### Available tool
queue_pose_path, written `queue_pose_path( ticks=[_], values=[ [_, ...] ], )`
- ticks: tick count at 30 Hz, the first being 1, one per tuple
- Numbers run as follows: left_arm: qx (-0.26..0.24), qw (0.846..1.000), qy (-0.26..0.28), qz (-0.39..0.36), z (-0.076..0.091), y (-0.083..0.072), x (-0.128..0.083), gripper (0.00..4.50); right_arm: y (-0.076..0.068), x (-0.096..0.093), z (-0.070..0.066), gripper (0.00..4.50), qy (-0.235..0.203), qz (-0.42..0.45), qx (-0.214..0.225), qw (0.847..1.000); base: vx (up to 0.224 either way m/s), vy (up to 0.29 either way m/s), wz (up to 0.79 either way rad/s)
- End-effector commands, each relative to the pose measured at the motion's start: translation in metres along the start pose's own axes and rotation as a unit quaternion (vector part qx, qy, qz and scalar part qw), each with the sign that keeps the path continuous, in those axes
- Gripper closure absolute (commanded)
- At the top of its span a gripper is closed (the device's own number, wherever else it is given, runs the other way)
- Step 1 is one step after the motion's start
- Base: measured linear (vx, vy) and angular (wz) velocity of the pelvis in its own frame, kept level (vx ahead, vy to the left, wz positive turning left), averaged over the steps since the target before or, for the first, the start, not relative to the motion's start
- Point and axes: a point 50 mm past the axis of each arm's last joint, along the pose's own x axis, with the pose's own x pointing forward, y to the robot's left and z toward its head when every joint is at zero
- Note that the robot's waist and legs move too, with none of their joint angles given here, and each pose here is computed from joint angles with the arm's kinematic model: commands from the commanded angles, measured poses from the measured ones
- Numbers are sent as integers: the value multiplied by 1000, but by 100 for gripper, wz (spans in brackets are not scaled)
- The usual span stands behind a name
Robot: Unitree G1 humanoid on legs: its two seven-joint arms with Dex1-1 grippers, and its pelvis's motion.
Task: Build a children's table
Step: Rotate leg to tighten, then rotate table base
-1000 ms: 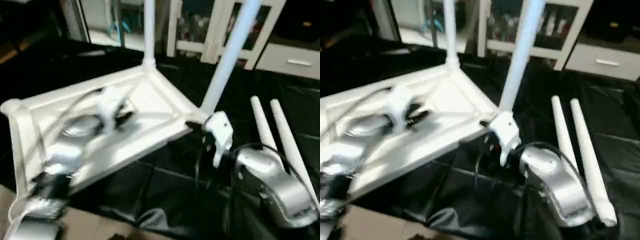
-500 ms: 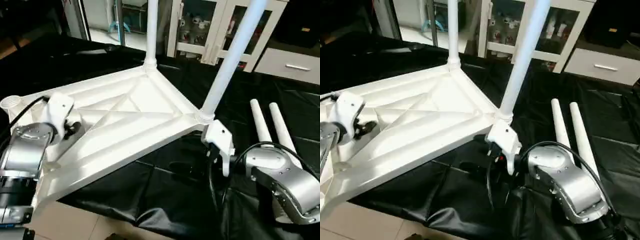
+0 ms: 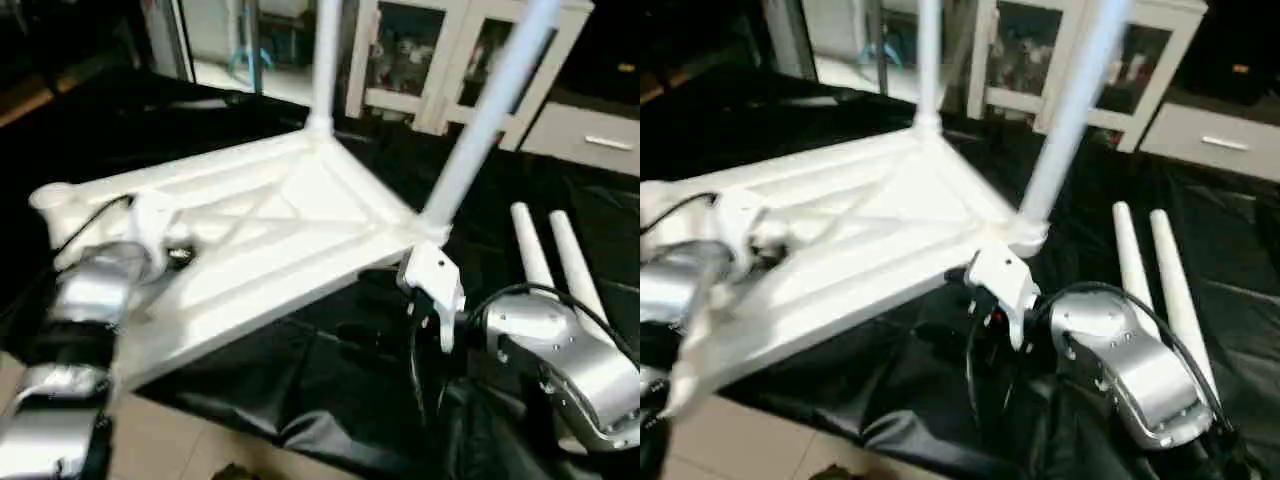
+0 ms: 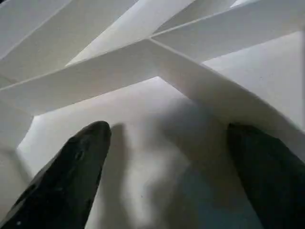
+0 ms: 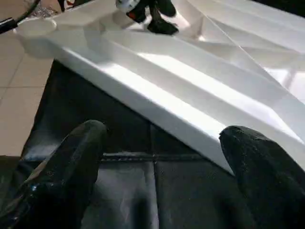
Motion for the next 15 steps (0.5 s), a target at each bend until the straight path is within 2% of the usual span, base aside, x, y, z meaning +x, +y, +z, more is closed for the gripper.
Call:
queue_pose_path(
  ticks=[1, 8, 9, 11, 15],
  values=[
    [-5, 999, -47, -23, 26, -19, 8, 7, -3, 0, 7, 32, -11, -17, -21, 1000, 0, 0, 0],
    [-42, 991, -115, -51, 63, -57, 20, 7, -6, 5, 8, 32, -18, -37, -23, 999, 0, 0, 0],
    [-42, 991, -115, -51, 63, -57, 20, 7, -6, 5, 8, 32, -18, -37, -23, 999, 0, 0, 0],
    [-47, 986, -143, -70, 75, -76, 22, 7, -6, 8, 8, 32, -22, -46, -23, 998, 0, 0, 0],
    [-56, 983, -161, -70, 78, -76, 21, 7, -6, 8, 9, 32, -25, -53, -25, 998, 0, 0, 0]
  ],
)
